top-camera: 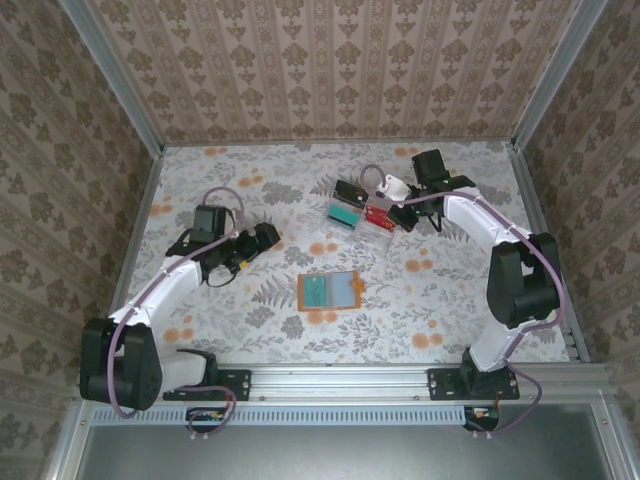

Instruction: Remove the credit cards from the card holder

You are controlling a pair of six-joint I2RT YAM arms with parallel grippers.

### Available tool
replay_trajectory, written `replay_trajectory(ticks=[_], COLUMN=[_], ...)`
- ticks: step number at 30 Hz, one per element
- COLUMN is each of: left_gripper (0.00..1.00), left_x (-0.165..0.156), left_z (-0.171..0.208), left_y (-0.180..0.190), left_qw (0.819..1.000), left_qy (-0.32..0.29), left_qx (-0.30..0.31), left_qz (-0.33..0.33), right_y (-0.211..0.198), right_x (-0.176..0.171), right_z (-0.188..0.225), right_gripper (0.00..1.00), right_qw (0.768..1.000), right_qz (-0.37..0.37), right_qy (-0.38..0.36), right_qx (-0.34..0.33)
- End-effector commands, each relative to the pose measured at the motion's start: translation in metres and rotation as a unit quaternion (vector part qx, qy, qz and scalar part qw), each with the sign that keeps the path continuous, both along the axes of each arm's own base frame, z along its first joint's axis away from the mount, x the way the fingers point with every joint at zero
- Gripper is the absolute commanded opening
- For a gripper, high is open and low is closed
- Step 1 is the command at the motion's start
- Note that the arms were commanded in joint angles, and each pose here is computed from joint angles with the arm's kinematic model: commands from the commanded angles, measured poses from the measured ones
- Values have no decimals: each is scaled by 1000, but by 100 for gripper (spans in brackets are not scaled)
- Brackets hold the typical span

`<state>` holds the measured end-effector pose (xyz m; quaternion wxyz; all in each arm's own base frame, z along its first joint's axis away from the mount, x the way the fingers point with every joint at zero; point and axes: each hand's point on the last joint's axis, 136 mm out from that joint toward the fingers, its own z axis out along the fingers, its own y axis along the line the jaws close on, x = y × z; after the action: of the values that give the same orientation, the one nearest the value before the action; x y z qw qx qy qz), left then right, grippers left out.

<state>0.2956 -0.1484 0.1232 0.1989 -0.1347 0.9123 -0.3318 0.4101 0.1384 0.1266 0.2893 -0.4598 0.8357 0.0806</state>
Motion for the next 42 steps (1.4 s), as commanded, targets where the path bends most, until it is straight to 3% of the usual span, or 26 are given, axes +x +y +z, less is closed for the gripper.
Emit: replay_trajectory(ticks=[1,4,15,21,27,32,36,42], left_gripper=[100,100,100,100,100,100,98,89], left_x=[-5,-6,-10,-14,-19,-24,-30,-44], left_z=[2,4,6,3,0,-4,-8,-24], left_y=[-1,-1,-1,5,1,-2,-13,-28], left_qw=[1000,1000,1000,1000,1000,1000,999,997], left_qy=[-4,-5,-5,-6,1,7,13,40], left_qx=[-5,-8,-13,2,8,26,35,52], left_qz=[-11,-13,-13,-3,-4,-2,-18,-40], right_y=[0,2,7,-2,14,50,88,156], right_x=[5,6,5,14,-16,-52,-74,-109], right_z=[1,8,60,110,136,119,77,9], right_gripper=[15,25,31,37,45,47,49,48], right_qw=[1000,1000,995,964,928,915,878,855], right_qz=[2,1,-33,-200,-297,-310,-343,-332], right_qy=[-6,-11,-73,-92,-70,15,140,285], right_qx=[-11,-2,58,152,214,257,303,278])
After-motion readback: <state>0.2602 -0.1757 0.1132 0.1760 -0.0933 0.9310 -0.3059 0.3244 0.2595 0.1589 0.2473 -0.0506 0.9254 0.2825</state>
